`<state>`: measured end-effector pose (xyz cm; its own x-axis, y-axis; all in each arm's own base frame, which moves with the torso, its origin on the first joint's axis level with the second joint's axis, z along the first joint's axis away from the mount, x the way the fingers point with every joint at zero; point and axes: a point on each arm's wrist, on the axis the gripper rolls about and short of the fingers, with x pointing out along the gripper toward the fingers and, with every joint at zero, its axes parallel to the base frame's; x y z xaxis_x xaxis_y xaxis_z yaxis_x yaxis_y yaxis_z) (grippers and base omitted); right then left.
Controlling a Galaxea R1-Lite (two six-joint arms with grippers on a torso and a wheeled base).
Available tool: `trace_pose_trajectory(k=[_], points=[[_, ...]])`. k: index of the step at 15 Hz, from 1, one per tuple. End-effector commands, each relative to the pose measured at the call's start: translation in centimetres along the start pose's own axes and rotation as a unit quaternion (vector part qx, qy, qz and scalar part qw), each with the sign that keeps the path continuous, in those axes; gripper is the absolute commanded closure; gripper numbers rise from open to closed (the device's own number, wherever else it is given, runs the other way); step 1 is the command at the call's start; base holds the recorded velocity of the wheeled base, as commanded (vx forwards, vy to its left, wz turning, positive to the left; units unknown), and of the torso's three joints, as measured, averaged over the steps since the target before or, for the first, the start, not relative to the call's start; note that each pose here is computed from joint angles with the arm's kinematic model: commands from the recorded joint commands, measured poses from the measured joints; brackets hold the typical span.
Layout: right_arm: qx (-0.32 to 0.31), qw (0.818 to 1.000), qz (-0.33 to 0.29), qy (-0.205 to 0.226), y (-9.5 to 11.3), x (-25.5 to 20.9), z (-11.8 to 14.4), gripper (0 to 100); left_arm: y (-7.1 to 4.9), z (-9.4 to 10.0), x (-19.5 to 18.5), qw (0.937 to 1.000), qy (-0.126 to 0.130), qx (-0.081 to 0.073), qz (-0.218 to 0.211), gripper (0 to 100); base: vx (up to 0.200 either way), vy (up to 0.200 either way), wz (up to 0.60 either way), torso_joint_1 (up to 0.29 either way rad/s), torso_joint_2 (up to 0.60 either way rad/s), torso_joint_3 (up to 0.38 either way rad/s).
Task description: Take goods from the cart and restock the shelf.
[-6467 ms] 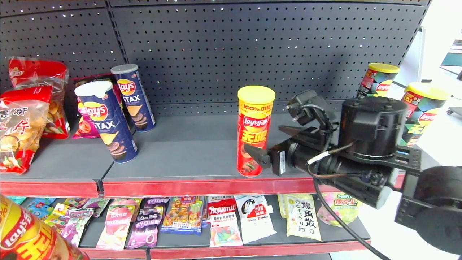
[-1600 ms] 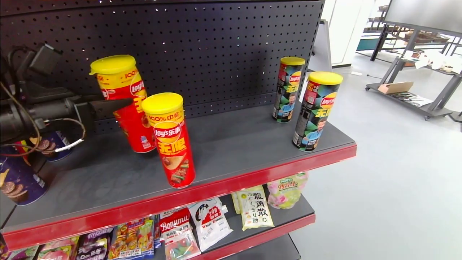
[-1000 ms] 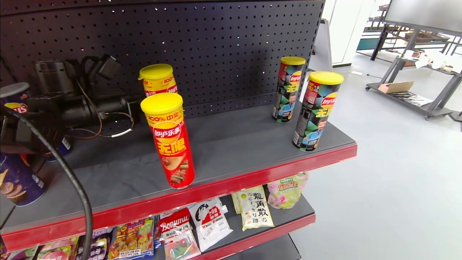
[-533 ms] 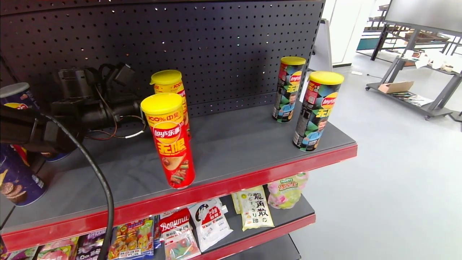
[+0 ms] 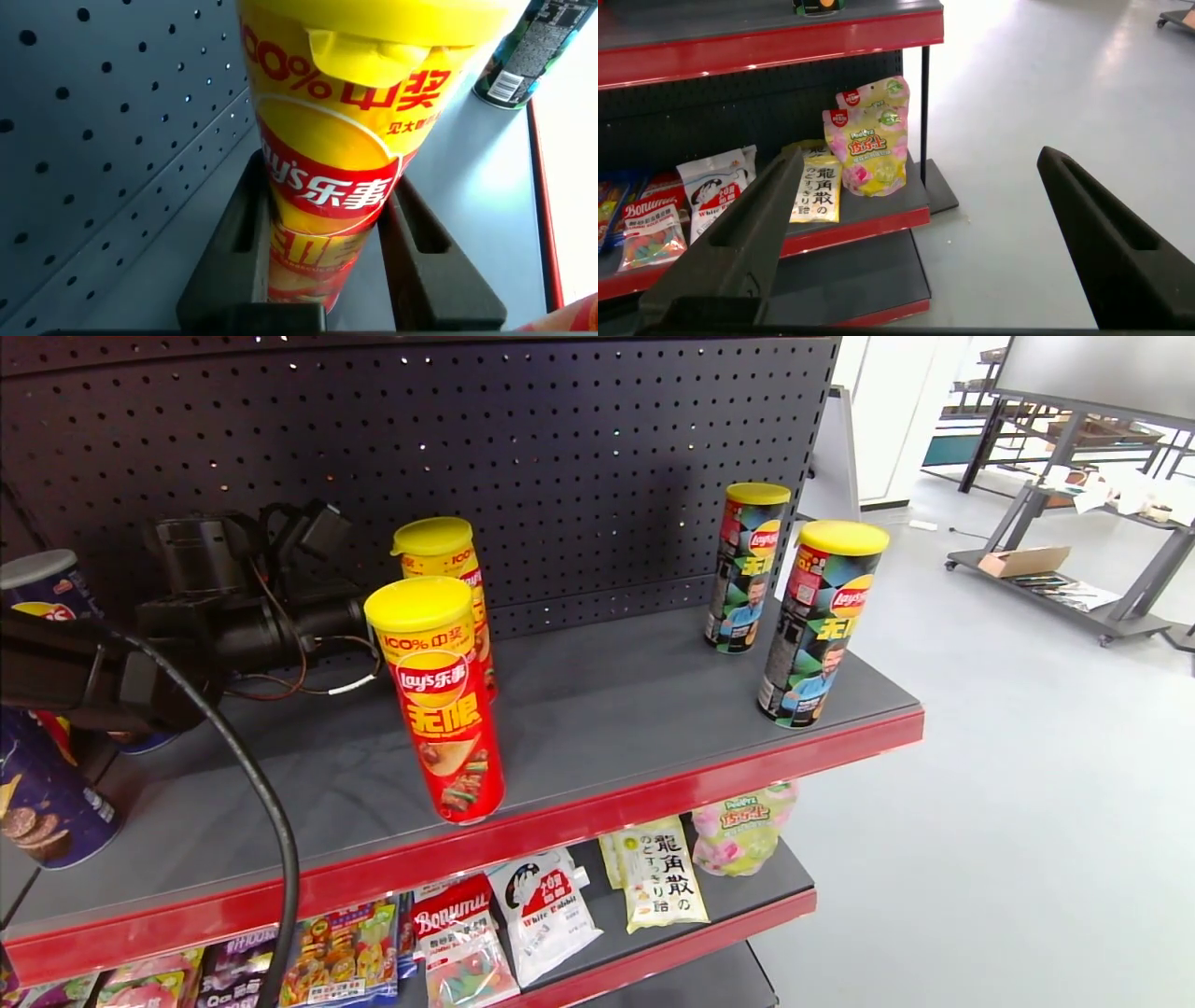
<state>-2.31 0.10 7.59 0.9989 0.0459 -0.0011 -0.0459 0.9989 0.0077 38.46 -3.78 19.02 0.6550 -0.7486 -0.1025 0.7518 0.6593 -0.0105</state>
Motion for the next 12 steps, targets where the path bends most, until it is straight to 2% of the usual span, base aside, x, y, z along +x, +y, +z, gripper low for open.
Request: trace_pose_trajectory(k=[1,5,8,12], points=[[0.000,1.000,0.000,0.000,0.0,0.0,0.0,0,-0.1,0.0,-0.1,1.0000,0.000,0.001,0.000,0,0.000,0.000,0.00,0.000,0.00,0.000],[0.000,1.000,0.000,0.000,0.0,0.0,0.0,0,-0.3,0.3,-0.4,1.0000,-0.003,0.003,0.002,0,0.000,0.000,0.00,0.000,0.00,0.000],[0.000,1.000,0.000,0.001,0.0,0.0,0.0,0,-1.3,0.4,-1.8,1.0000,0.002,-0.001,0.010,0,0.000,0.000,0.00,0.000,0.00,0.000],[0.000,1.000,0.000,0.000,0.0,0.0,0.0,0,-2.4,-0.6,-5.7,0.9963,0.026,-0.022,0.079,0,0.000,0.000,0.00,0.000,0.00,0.000]])
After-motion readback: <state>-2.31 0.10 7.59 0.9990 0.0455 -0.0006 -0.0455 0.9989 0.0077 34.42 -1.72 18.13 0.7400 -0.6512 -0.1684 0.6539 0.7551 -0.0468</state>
